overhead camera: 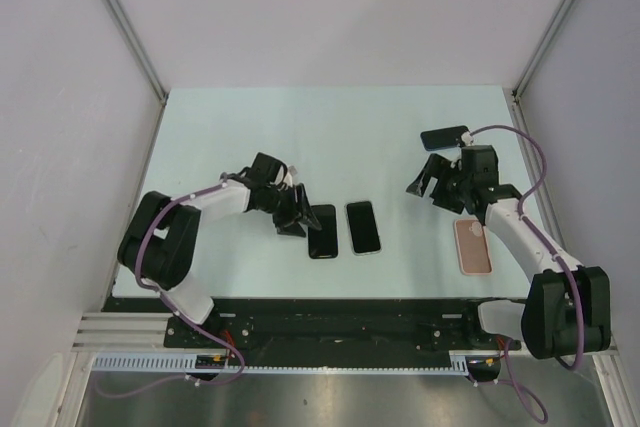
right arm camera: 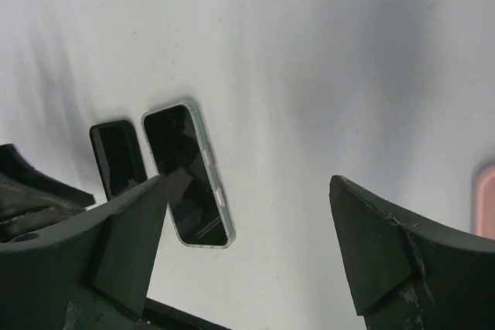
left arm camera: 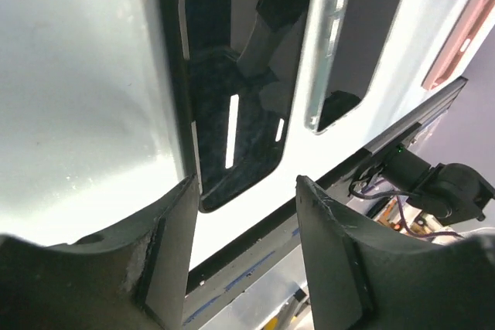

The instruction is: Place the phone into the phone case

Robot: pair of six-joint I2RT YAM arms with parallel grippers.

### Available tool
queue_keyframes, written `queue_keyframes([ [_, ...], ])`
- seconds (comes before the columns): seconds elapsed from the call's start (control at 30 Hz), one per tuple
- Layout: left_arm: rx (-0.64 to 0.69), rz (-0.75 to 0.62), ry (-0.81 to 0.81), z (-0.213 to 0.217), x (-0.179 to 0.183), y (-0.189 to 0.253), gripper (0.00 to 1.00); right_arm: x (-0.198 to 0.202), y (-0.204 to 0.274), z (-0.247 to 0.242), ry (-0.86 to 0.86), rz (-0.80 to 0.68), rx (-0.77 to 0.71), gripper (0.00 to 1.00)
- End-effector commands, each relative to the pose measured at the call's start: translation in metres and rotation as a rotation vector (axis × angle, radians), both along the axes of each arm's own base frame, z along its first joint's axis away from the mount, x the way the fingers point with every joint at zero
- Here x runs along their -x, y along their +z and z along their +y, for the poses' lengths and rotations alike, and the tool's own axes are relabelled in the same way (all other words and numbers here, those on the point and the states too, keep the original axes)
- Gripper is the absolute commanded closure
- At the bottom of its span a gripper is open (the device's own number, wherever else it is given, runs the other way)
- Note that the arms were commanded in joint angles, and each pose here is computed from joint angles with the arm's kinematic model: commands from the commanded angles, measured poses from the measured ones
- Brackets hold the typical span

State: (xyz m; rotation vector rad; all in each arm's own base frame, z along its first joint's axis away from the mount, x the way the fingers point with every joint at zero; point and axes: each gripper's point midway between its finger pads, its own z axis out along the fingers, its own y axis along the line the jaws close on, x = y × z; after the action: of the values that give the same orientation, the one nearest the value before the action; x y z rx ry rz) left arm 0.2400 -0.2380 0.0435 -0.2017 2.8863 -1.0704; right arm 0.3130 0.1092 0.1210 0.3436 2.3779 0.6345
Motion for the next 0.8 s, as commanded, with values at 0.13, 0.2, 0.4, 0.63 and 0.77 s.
queue_keyframes([
  [0.13, -0.091, -0.244, -0.124, 0.008, -0.032, 0.073, 0.22, -0.010, 0.000, -0.071, -0.319, 0.136, 0.138, 0.13],
  [0.2, -0.116, -0.284, -0.133, 0.011, -0.037, 0.083, 0.16, -0.005, -0.003, -0.088, -0.404, 0.162, 0.175, 0.13],
  [0.4, -0.230, -0.360, -0.178, 0.028, -0.049, 0.100, 0.09, 0.013, -0.020, -0.123, -0.501, 0.263, 0.250, 0.23],
  [0.63, -0.341, -0.378, -0.127, 0.058, -0.048, 0.079, 0.00, 0.015, -0.053, -0.136, -0.558, 0.377, 0.286, 0.42],
  [0.77, -0.318, -0.385, -0.114, 0.059, -0.048, 0.083, 0.00, 0.008, -0.063, -0.145, -0.593, 0.377, 0.323, 0.44],
])
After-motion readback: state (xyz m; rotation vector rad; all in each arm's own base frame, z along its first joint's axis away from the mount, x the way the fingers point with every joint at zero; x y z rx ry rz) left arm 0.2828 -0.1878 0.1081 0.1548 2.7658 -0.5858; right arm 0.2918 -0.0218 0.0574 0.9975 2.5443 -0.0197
